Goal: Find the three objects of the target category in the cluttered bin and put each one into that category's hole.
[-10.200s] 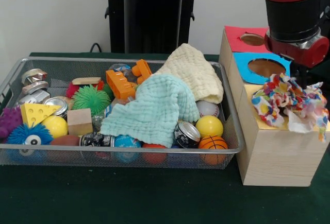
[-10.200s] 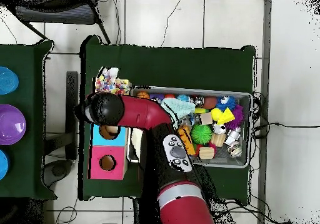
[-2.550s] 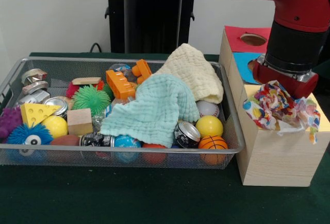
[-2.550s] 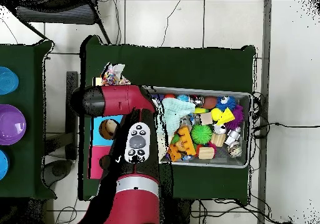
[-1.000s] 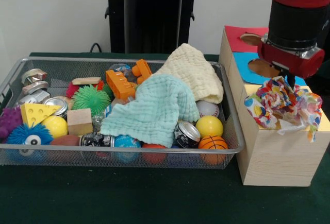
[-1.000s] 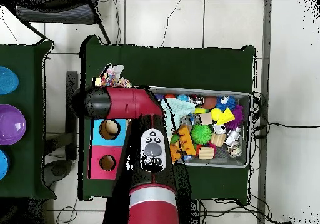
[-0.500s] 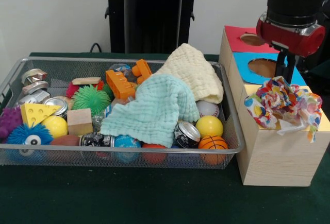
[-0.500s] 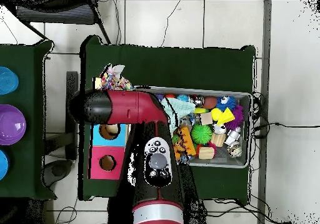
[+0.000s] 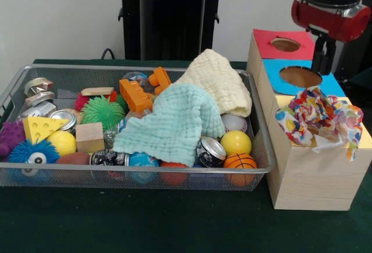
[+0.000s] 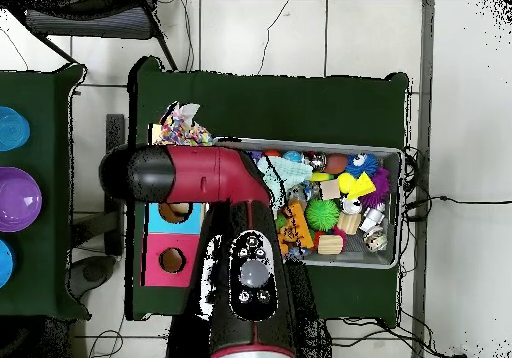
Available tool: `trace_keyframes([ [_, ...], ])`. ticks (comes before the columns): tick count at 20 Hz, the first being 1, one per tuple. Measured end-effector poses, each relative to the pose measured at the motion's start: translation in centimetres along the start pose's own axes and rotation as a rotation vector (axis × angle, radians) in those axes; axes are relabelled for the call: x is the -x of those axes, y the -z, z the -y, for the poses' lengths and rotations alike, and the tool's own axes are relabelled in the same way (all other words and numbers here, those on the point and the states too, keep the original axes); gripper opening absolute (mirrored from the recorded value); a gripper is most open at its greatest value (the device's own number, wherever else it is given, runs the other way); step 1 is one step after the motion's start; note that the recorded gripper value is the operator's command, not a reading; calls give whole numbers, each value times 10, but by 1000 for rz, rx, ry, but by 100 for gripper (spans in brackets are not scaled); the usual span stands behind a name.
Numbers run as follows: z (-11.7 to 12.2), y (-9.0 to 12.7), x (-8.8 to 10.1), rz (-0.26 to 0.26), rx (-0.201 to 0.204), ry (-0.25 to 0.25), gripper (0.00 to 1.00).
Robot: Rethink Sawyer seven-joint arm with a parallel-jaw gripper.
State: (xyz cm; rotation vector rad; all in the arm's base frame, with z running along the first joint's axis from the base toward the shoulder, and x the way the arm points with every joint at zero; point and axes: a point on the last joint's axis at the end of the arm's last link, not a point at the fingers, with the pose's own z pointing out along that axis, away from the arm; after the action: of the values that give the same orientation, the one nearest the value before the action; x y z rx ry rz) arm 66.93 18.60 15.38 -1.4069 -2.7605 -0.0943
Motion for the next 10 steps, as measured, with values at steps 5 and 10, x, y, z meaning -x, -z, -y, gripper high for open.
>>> trace_keyframes([
  [5, 3, 30, -7, 1, -1, 9, 0],
  [10, 1, 57, -19, 29, 20, 33, 0],
])
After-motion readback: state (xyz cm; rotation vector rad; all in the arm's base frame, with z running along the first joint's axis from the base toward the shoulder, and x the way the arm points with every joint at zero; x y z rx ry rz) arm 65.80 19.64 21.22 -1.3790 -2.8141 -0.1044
